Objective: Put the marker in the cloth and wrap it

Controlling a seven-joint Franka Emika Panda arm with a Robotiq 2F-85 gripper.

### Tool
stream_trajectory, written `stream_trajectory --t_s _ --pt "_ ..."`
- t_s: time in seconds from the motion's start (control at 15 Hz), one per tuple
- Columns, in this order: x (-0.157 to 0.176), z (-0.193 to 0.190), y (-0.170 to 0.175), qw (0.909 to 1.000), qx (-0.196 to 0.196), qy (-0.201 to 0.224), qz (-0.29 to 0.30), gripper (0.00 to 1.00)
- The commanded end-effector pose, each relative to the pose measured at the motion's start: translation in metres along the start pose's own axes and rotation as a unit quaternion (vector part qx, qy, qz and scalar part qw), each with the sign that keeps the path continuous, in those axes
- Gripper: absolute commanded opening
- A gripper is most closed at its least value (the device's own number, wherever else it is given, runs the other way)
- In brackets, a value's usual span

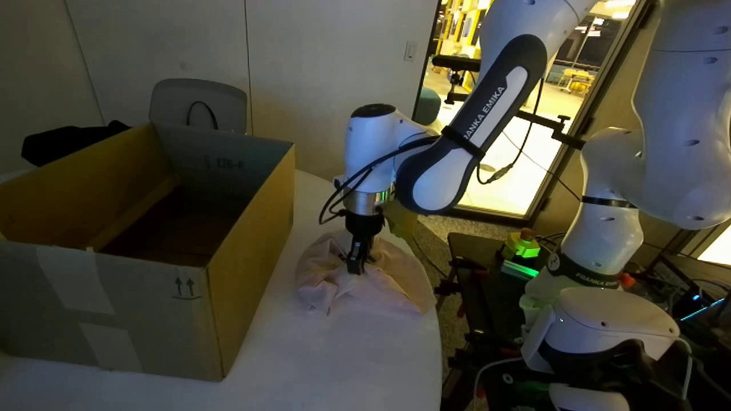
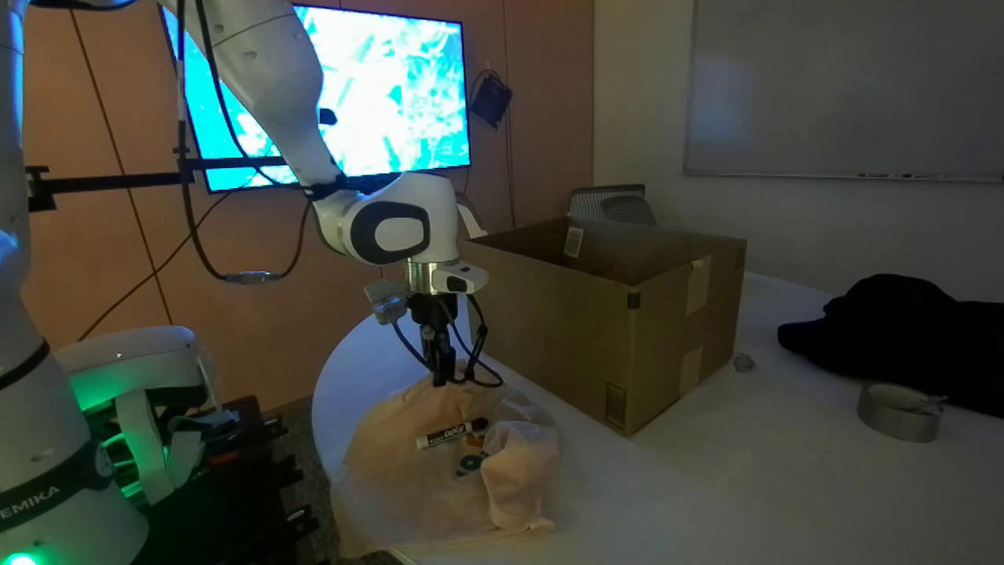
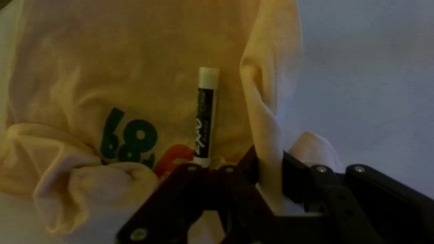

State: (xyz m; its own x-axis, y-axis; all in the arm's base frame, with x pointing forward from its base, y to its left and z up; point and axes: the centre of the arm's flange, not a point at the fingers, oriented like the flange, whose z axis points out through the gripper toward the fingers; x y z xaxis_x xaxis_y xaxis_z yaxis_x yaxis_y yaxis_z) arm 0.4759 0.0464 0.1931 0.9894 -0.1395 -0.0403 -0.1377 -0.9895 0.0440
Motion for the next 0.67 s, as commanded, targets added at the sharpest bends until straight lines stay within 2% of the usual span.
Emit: stream_trajectory --t_s 0.0,0.33,0.4,0.47,0.53,0.6 --pt "-0.004 -0.01 0.036 0.9982 -0.016 0.009 0.057 0.03" --pt "0.01 0.014 0.07 0.9918 -0.028 -0.01 0.124 0.03" --pt "0.01 0.017 0.074 0.9908 -0.028 -0.015 0.132 0.06" --pt "0.01 0.021 0.077 0.9901 -0.026 -0.017 0.137 0.37" --pt "0.009 0.022 0.078 0.9898 -0.024 -0.019 0.139 0.37" --pt "0.008 0.022 0.079 0.99 -0.022 -0.02 0.138 0.44"
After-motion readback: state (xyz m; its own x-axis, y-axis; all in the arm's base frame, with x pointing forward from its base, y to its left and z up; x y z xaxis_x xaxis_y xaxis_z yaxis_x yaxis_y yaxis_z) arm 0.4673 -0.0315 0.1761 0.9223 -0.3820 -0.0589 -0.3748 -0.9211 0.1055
